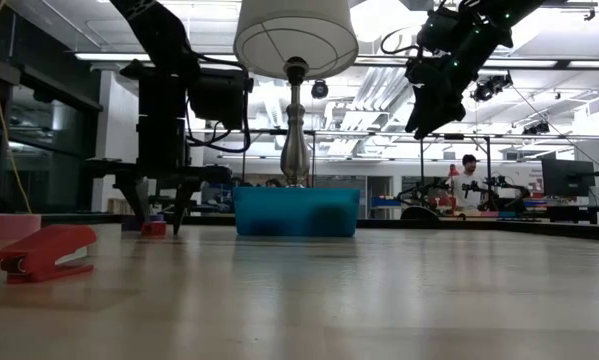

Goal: Pick and place Stapler, Stapler remover, tape
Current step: Put the top red stapler into the left transparent bin

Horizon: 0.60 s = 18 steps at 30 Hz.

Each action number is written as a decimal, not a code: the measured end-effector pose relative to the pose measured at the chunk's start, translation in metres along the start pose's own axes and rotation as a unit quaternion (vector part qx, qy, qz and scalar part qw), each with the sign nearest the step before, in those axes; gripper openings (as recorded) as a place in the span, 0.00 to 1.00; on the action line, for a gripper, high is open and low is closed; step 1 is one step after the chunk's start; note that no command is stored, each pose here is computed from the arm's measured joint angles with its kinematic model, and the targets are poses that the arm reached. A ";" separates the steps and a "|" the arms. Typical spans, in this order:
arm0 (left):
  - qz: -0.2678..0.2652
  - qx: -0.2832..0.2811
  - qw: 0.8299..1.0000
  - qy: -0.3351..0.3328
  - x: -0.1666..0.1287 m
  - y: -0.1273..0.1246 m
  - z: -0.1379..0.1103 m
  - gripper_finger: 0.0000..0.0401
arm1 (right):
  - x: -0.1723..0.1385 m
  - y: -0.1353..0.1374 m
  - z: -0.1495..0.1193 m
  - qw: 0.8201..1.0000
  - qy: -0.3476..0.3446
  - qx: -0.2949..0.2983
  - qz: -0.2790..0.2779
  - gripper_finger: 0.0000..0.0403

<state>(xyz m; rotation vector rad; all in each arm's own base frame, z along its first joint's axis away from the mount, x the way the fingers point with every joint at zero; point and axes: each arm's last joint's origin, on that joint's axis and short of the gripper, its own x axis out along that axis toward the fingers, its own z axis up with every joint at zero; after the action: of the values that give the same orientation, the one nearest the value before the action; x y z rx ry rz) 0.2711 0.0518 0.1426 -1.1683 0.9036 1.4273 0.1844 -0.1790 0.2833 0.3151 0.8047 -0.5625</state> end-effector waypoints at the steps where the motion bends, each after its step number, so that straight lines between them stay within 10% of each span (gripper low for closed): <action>1: 0.000 0.004 1.000 0.000 0.000 0.000 0.000 0.43 | 0.000 0.000 0.000 1.000 0.000 0.000 0.000 0.60; 18: 0.000 0.034 0.999 0.013 0.001 0.000 -0.001 0.43 | 0.000 -0.001 0.000 1.000 0.001 0.000 -0.013 0.60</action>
<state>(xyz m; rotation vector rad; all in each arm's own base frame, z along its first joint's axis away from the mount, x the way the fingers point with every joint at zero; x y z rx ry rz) 0.2709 0.0512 0.1419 -1.1375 0.9639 1.3740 0.1838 -0.1797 0.2832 0.3054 0.8117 -0.5875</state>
